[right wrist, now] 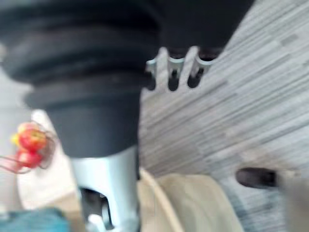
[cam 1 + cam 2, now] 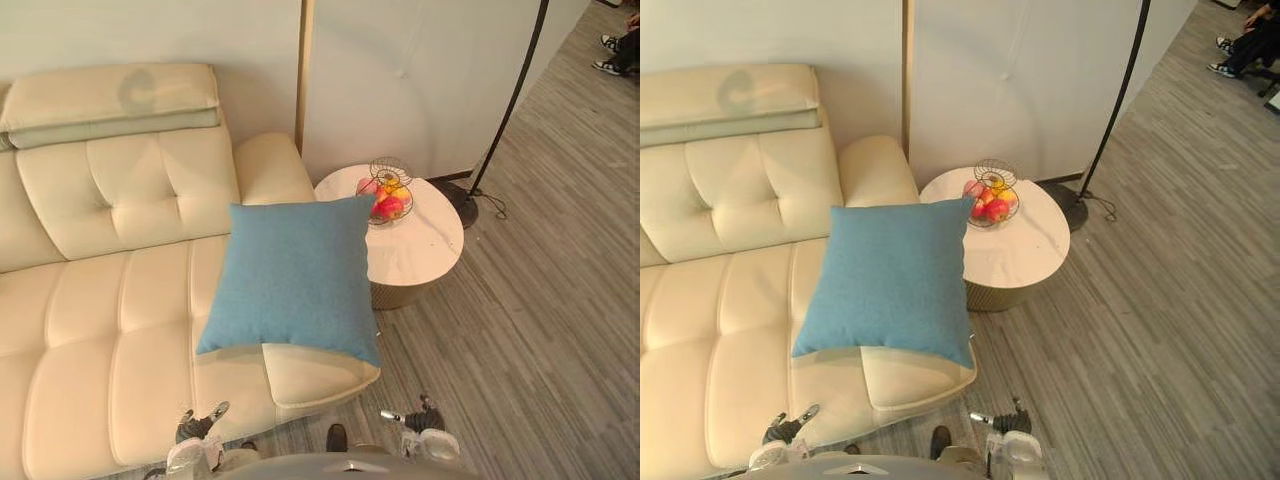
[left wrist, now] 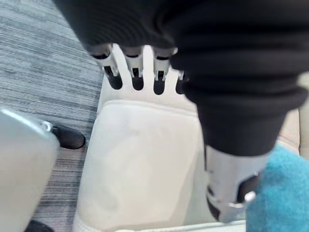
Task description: Pick up cushions and gather them together orderly.
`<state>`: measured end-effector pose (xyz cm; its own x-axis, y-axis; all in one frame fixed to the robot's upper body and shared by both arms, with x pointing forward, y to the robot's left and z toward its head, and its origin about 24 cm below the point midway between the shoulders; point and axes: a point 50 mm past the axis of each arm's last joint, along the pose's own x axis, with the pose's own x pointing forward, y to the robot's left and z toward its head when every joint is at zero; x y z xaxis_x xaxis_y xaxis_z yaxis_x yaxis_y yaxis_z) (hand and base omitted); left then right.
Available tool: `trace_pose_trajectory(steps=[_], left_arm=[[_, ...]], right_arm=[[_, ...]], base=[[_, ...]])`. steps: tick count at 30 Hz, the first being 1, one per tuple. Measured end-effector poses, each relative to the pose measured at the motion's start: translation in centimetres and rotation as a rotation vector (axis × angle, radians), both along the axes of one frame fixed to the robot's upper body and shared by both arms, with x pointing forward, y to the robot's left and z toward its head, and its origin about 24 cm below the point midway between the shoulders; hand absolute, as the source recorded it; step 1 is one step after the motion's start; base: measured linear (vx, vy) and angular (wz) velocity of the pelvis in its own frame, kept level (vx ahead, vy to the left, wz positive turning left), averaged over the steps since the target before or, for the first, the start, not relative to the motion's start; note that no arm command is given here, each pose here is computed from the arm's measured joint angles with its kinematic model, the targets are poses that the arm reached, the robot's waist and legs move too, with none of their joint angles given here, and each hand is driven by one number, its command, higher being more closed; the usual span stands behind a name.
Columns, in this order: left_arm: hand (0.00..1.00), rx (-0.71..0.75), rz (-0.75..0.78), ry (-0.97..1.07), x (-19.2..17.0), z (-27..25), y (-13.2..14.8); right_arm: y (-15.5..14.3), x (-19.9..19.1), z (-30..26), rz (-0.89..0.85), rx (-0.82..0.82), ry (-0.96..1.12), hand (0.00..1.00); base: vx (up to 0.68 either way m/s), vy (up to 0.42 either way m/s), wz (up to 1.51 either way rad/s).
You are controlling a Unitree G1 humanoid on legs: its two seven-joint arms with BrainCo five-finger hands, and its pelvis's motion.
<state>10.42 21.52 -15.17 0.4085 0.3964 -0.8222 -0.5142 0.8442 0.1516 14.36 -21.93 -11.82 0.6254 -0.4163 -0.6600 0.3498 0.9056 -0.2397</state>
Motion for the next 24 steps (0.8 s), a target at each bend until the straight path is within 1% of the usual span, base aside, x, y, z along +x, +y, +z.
trace_pose_trajectory(steps=[1,2,4,6,9,13,16,18,19,24], left_arm=[[0.0,0.021,0.004,-0.029,0.6,0.4,0.7],[0.0,0.082,0.021,-0.089,1.8,1.6,2.5],[0.0,0.135,0.033,-0.161,3.2,2.9,4.2],[0.0,0.172,0.028,-0.204,4.1,3.9,5.3],[0.0,0.193,0.033,-0.246,4.9,4.7,6.0],[0.0,0.224,0.019,-0.31,6.2,6.1,6.7],[0.0,0.237,-0.023,-0.332,7.3,6.6,6.6],[0.0,0.238,-0.066,-0.364,8.9,7.2,6.0],[0.0,0.237,-0.072,-0.369,9.1,7.3,5.9],[0.0,0.227,-0.193,-0.496,14.3,9.9,3.3]], right_arm=[[-0.4,0.5,0.7,-0.007,-0.016,-0.039,0.0],[-1.4,1.8,2.4,-0.006,-0.06,-0.128,0.0],[-2.2,3.1,3.8,0.005,-0.099,-0.204,0.0],[-2.8,4.2,5.0,0.017,-0.127,-0.255,0.0],[-3.2,4.9,5.5,0.027,-0.146,-0.273,0.0],[-3.7,6.7,8.1,0.06,-0.197,-0.374,0.0],[-3.4,8.5,9.6,0.117,-0.224,-0.43,0.0],[-2.5,10.3,11.0,0.158,-0.226,-0.497,0.0],[-2.4,10.5,11.2,0.163,-0.225,-0.503,0.0],[-0.2,13.9,14.1,0.219,-0.186,-0.63,0.0]], base=[[0.06,0.075,0.01],[0.05,0.078,0.0],[0.01,0.03,0.0],[0.0,0.0,0.0],[-0.02,0.013,-0.01],[-0.06,-0.002,0.01],[-0.1,-0.014,0.0],[-0.12,-0.027,0.03],[-0.14,-0.033,0.11],[-0.14,-0.026,0.1]])
